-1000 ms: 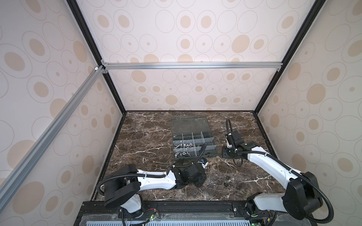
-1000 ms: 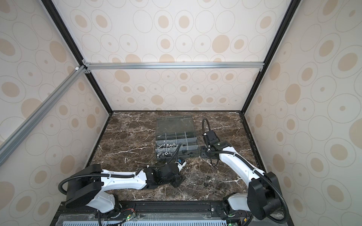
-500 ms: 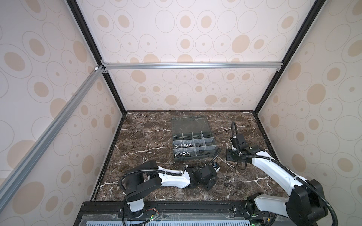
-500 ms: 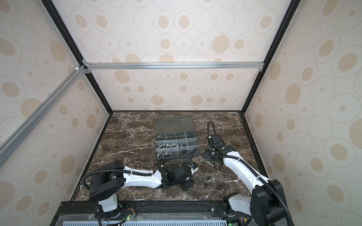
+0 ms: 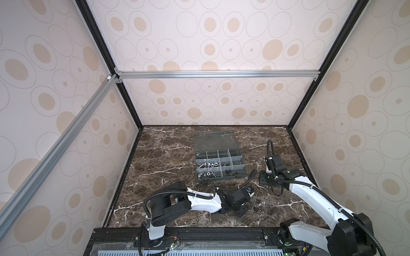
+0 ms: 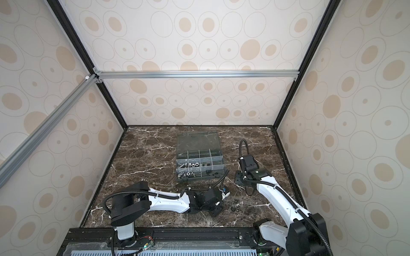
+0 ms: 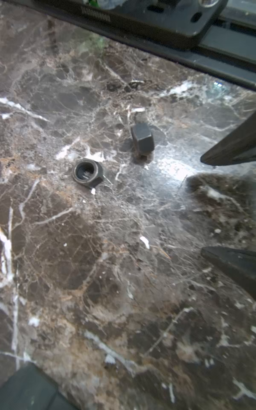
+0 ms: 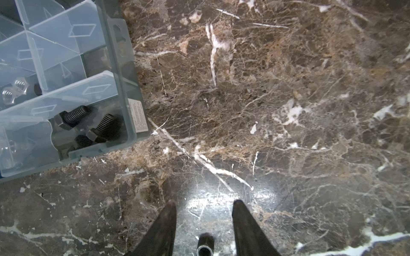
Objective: Sort the screws and nuts into containers
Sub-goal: Move the screw at the bottom-center of the table.
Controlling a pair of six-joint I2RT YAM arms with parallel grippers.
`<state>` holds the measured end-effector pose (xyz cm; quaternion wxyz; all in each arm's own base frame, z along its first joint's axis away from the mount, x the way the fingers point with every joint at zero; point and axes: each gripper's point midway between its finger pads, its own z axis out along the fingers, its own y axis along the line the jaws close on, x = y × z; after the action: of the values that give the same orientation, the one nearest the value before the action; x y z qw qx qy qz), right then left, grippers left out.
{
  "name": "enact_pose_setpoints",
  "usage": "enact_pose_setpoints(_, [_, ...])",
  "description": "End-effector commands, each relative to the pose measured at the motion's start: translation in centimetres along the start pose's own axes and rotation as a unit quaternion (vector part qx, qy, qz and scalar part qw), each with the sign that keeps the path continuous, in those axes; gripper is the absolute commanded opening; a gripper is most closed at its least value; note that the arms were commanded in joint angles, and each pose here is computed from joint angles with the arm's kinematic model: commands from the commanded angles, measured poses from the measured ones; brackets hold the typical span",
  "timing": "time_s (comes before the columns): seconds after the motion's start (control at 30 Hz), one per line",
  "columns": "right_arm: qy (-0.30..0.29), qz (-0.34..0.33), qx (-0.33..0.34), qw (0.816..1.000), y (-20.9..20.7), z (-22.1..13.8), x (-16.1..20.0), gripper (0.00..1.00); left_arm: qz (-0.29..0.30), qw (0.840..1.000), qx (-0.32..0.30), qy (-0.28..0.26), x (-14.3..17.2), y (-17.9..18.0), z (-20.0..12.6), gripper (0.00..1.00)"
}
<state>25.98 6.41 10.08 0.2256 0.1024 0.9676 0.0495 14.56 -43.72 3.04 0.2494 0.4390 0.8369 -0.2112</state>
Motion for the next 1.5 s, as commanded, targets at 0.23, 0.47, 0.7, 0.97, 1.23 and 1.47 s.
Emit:
enact_pose_setpoints(0.23, [0.003, 0.022, 0.02, 1.0, -2.1, -0.6, 0.6, 0.45, 0.034, 0.999, 0.033, -0.004, -1.9, -2.9, 0.6, 0.58])
enact_pose_setpoints(0.47, [-0.001, 0.035, 0.03, 0.999, -3.1, -0.8, 0.5, 0.46, 0.035, 0.997, 0.065, -0.005, -2.2, -4.6, 1.2, 0.58])
enact_pose_setpoints(0.7, [-0.001, 0.05, 0.034, 0.998, -3.8, -0.6, 0.4, 0.46, 0.027, 0.997, 0.072, -0.008, -2.7, -5.1, 2.0, 0.55])
enact_pose_setpoints(0.97, [-0.002, 0.067, 0.034, 0.997, -4.5, -0.6, 0.3, 0.46, 0.03, 0.996, 0.079, -0.003, -2.8, -5.5, 2.7, 0.53])
enact_pose_setpoints(1.23, [-0.001, 0.079, 0.038, 0.996, -5.2, -0.5, 0.4, 0.46, 0.033, 0.997, 0.074, 0.001, -2.8, -5.5, 3.5, 0.46])
enact_pose_setpoints(1.47, [-0.004, 0.086, 0.04, 0.995, -5.7, -0.6, 0.2, 0.46, 0.032, 0.997, 0.07, 0.009, -2.3, -5.3, 4.1, 0.33])
